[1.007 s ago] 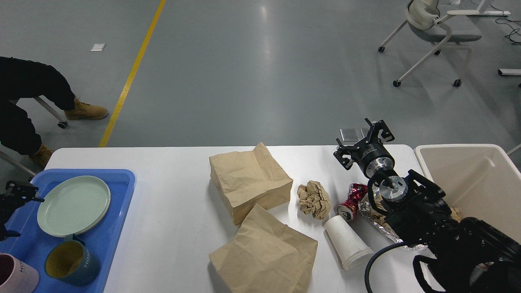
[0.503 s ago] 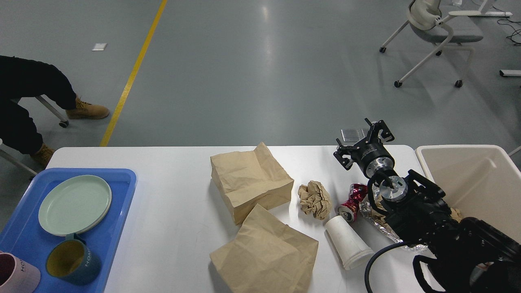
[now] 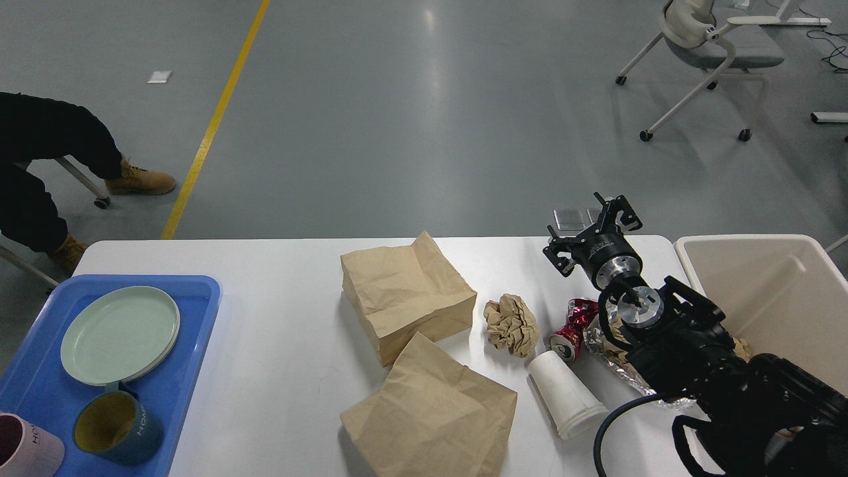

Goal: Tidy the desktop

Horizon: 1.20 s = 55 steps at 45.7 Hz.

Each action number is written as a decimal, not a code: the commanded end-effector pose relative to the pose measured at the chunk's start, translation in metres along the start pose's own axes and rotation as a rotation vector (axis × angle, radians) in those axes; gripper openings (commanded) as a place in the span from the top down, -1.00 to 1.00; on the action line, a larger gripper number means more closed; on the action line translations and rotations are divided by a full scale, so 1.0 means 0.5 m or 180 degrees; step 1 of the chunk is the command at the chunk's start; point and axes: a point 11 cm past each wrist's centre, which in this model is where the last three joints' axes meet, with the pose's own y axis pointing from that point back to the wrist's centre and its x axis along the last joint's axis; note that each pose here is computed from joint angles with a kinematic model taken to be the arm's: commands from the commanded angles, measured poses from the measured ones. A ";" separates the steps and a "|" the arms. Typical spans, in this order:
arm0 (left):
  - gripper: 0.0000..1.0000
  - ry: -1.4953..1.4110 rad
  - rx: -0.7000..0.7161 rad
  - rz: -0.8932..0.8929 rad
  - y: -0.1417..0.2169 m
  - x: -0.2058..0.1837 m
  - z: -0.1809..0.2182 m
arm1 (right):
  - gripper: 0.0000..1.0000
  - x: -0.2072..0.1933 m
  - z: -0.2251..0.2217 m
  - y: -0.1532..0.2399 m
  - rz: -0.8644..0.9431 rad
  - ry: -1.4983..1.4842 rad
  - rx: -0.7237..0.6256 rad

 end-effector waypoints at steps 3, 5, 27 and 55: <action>-0.92 0.0516 -0.0438 -0.0125 -0.071 -0.058 0.022 | -1.00 0.000 0.000 0.000 -0.0003 0.0000 0.0000; -0.92 0.0693 -0.0467 -0.0082 -0.096 -0.072 0.011 | -1.00 0.000 0.000 0.000 0.0002 0.0001 0.0000; -0.92 0.1971 -0.0861 0.0173 -0.201 -0.149 0.012 | -1.00 0.000 0.000 0.000 -0.0003 0.0000 0.0000; -0.92 0.2433 -0.1609 0.0196 -0.277 -0.238 -0.063 | -1.00 0.000 0.000 0.000 -0.0003 0.0000 0.0000</action>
